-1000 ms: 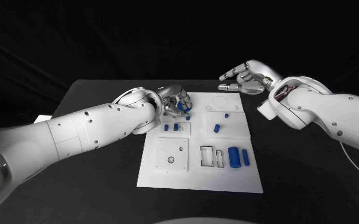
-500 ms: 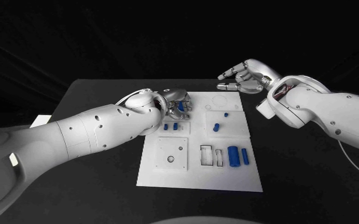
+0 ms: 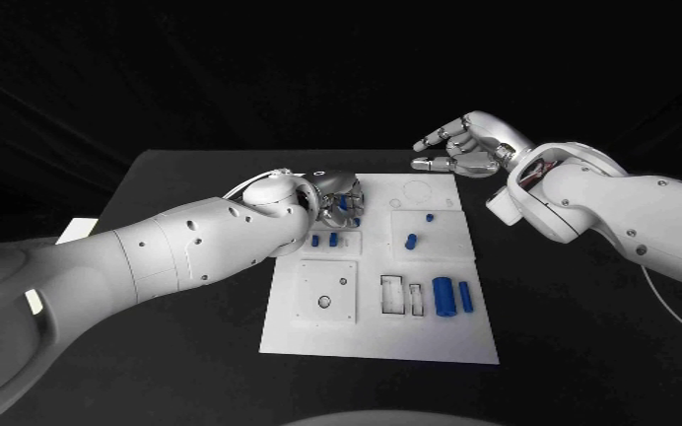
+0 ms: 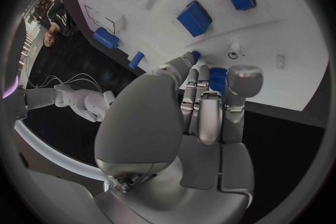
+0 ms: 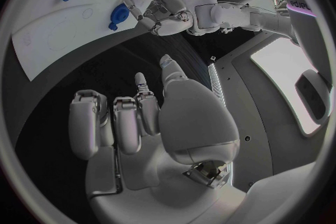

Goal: Assemble the parts on the task board

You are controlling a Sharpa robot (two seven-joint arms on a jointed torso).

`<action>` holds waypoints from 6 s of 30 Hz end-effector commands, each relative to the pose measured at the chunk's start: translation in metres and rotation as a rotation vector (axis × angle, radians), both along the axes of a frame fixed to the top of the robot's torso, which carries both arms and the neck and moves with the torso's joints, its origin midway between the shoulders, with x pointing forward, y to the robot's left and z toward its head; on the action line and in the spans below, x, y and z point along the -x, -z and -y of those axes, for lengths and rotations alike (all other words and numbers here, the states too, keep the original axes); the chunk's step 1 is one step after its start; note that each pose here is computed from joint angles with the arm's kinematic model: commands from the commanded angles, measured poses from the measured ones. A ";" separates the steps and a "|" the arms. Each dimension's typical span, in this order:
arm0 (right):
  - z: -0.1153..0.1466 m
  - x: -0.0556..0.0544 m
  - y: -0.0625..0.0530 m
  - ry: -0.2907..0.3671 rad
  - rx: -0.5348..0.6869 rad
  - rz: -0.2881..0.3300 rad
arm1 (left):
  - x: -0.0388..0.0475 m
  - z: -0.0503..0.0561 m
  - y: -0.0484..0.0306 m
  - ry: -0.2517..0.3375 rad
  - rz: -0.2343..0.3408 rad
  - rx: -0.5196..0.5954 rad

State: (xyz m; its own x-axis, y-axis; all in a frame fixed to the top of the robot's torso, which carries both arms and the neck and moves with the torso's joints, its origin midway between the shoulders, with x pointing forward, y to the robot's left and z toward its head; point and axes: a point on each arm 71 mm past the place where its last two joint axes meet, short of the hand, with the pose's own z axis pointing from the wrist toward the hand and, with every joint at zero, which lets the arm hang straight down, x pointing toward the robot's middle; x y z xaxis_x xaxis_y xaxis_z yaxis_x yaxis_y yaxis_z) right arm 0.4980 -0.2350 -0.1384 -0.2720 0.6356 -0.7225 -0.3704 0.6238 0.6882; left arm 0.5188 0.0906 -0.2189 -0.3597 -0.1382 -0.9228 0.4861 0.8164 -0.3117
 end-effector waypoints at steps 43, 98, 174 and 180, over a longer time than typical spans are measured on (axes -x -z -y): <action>-0.005 0.001 0.001 -0.030 0.008 -0.009 | 0.0010 0.005 0.0116 -0.027 -0.042 -0.087; -0.002 0.001 0.006 -0.023 0.011 -0.019 | 0.0030 -0.071 -0.0057 -0.201 -0.117 0.133; -0.003 0.001 0.007 -0.027 0.011 -0.022 | 0.0045 -0.053 0.0103 -0.167 -0.126 0.039; -0.003 0.001 0.007 -0.026 0.012 -0.023 | 0.0041 -0.054 0.0109 -0.174 -0.129 0.034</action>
State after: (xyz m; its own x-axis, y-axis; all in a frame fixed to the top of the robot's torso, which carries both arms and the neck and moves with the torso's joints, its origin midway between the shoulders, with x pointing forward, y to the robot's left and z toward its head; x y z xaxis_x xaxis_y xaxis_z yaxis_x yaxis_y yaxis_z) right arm 0.4977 -0.2335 -0.1446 -0.2936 0.6286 -0.7202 -0.3630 0.6236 0.6923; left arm 0.5153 0.1448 -0.2277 -0.4259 -0.2561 -0.8678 0.2987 0.8655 -0.4020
